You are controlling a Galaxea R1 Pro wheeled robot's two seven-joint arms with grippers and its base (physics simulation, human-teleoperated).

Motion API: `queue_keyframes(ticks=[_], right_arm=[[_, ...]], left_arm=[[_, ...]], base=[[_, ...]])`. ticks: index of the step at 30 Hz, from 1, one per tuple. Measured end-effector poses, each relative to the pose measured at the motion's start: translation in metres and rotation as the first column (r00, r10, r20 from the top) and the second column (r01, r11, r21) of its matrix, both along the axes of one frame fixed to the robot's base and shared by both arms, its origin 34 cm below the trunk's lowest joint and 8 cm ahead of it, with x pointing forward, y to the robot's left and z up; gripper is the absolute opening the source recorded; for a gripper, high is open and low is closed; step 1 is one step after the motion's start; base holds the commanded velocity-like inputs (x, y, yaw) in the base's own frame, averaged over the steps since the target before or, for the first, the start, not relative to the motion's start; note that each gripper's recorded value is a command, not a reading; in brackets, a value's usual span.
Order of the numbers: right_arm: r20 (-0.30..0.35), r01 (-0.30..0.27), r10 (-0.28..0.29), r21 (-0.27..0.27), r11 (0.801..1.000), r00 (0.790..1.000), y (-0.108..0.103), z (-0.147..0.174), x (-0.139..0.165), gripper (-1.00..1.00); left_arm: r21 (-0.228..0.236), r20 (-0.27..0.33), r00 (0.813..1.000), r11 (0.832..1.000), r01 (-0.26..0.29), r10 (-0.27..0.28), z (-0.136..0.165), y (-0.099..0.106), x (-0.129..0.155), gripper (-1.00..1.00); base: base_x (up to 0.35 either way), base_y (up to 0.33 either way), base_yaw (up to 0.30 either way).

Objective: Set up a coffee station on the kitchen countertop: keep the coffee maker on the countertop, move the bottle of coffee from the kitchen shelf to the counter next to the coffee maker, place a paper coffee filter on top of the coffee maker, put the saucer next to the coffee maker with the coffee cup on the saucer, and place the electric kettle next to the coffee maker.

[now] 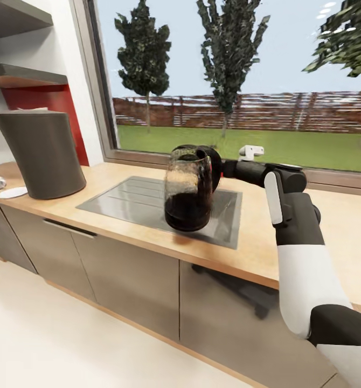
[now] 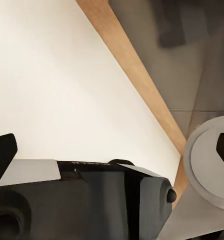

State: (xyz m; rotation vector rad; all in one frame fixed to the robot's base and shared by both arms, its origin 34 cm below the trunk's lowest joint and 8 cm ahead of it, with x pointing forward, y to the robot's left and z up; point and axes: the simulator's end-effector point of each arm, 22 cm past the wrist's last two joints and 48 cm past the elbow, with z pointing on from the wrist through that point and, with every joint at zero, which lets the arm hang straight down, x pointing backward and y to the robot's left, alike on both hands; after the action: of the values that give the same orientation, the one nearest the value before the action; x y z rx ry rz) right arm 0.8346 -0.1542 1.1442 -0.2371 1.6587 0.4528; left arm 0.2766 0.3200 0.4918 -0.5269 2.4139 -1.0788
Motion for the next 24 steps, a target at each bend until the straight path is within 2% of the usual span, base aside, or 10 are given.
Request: queue_keyframes(ticks=[7,13,24], right_arm=[[-0.001,-0.001,0.001,0.000,1.000,1.000,0.0002,-0.0006,0.0002,-1.00],[-0.002,-0.001,0.001,0.001,1.000,1.000,0.0003,-0.0006,0.0003,-1.00],[-0.001,0.001,-0.001,0.002,1.000,1.000,-0.0008,-0.0002,0.0000,-1.00]], left_arm=[[0.000,0.000,1.000,1.000,0.000,0.000,0.0000,0.0001,0.0000,1.00],[0.000,0.000,1.000,1.000,0.000,0.000,-0.0001,0.0000,0.0000,1.00],[0.002,0.001,1.000,1.000,-0.001,0.001,0.0002,0.0011,0.0001,1.00]], base=[[0.082,0.277,0.141],[0.035,0.071,0.204],[0.228,0.196,0.029]])
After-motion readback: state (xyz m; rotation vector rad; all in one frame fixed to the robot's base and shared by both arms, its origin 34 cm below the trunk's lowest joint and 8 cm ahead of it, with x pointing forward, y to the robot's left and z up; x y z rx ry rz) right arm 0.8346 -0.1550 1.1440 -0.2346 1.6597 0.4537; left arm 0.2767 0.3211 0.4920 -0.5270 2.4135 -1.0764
